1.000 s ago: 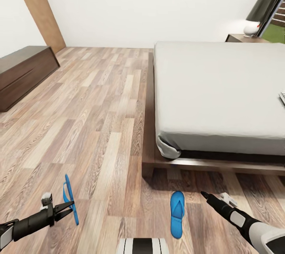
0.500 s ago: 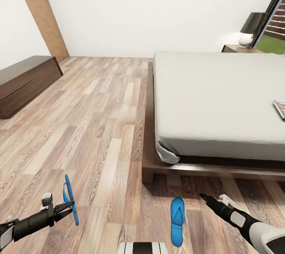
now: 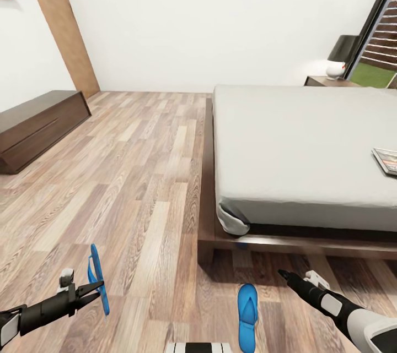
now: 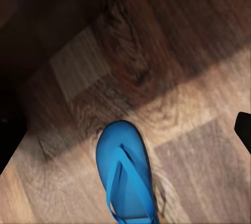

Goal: In the bedroom, move the book from the bed onto either nightstand, and place the two sandals side by side next to the bed.

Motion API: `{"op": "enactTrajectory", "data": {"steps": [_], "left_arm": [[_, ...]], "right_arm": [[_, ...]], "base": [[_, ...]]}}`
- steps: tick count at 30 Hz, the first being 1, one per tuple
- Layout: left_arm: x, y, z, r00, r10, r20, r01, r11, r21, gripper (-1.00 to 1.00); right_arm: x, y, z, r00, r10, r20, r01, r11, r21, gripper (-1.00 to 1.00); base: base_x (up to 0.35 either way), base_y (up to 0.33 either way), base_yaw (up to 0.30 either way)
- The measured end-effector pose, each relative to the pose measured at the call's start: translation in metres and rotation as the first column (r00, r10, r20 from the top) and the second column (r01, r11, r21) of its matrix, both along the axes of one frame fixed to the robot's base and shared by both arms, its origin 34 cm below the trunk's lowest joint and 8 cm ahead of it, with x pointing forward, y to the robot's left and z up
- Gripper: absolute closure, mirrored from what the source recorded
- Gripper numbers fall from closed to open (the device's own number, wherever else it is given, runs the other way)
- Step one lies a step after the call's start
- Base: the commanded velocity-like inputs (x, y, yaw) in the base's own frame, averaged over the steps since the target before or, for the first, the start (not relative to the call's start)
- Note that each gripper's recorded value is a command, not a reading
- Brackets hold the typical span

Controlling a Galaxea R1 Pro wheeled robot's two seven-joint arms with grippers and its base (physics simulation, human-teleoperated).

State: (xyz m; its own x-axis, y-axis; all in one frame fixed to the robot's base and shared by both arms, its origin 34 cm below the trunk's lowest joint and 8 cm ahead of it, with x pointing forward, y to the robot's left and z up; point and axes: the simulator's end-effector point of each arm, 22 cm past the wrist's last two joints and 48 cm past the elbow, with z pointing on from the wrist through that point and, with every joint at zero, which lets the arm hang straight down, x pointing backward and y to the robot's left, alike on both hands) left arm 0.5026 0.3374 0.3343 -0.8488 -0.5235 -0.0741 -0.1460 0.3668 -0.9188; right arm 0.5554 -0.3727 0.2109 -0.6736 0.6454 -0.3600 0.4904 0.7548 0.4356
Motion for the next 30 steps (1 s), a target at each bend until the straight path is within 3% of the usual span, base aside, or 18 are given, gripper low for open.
{"op": "enactTrajectory", "data": {"steps": [13, 30], "left_arm": [[0.008, -0.001, 0.024, 0.999, -0.001, 0.052, 0.001, 1.000, -0.001, 1.00], [0.009, -0.003, 0.024, 0.998, -0.001, 0.055, 0.002, 1.000, -0.007, 1.00]], "right_arm": [[0.013, -0.002, 0.026, 0.997, -0.057, 0.053, 0.056, 0.998, 0.029, -1.00], [0.002, -0.003, 0.020, 0.996, -0.077, 0.041, 0.076, 0.996, 0.037, -1.00]], "base": [[0.000, 0.000, 0.000], [0.000, 0.000, 0.000]]}}
